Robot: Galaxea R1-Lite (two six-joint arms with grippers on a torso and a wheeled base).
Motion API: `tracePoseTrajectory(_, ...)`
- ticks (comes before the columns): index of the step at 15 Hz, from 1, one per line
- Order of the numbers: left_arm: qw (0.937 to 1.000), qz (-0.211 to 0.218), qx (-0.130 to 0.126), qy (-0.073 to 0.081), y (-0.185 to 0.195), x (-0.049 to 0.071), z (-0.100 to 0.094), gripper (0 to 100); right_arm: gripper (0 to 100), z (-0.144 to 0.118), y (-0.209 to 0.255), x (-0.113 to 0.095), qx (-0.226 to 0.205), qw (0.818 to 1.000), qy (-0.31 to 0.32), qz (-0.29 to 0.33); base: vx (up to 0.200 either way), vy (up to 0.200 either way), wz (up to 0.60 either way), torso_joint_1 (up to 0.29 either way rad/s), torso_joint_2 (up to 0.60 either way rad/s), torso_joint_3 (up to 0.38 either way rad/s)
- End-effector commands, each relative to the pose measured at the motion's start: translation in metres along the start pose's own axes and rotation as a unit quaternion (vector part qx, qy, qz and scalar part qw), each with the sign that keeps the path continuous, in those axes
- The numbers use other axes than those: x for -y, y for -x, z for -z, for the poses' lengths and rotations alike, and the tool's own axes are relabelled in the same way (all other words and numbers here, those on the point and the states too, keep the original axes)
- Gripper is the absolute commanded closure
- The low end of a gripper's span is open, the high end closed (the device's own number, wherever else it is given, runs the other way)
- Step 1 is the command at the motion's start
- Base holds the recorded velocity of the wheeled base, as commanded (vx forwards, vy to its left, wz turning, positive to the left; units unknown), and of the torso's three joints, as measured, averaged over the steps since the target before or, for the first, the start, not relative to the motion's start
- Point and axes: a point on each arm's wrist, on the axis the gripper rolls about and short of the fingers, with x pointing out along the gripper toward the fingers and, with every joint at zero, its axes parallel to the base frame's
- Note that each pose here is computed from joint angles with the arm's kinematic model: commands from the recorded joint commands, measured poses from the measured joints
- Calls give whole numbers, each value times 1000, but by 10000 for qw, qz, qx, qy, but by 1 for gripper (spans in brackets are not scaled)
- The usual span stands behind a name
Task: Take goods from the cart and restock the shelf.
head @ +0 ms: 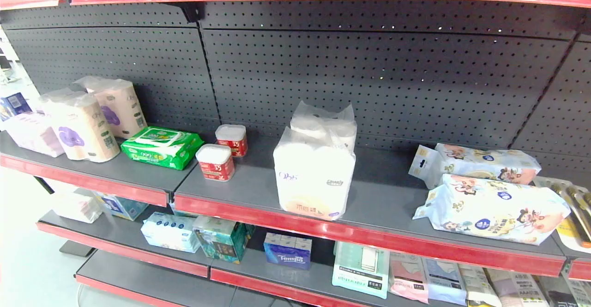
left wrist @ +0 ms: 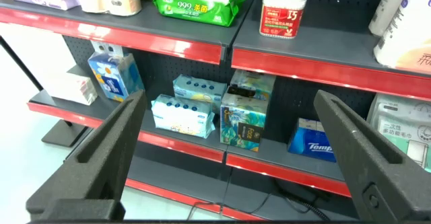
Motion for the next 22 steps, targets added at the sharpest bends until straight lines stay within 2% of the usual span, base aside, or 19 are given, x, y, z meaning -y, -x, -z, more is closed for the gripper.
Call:
tracePoseTrajectory(1,10000,4,-2,-4,0,0,0,0,0,3,6,0,375,9993,-15,-29,0,0,0,0,0,0)
tracePoseTrajectory(3,10000,4,-2,-4,0,0,0,0,0,8,4,1,300,9975,-552,317,0,0,0,0,0,0)
tracePoseTrajectory(5,10000,-4,-2,4,0,0,0,0,0,8,4,1,301,9982,-391,337,0,0,0,0,0,0)
tracePoseTrajectory(17,9998,188,-2,-35,0,1,0,0,0,9,4,1,296,9981,-429,313,0,0,0,0,0,0)
tracePoseTrajectory(22,9998,195,-2,-35,0,1,0,0,0,8,4,1,305,9981,-436,297,0,0,-600,6,2,1)
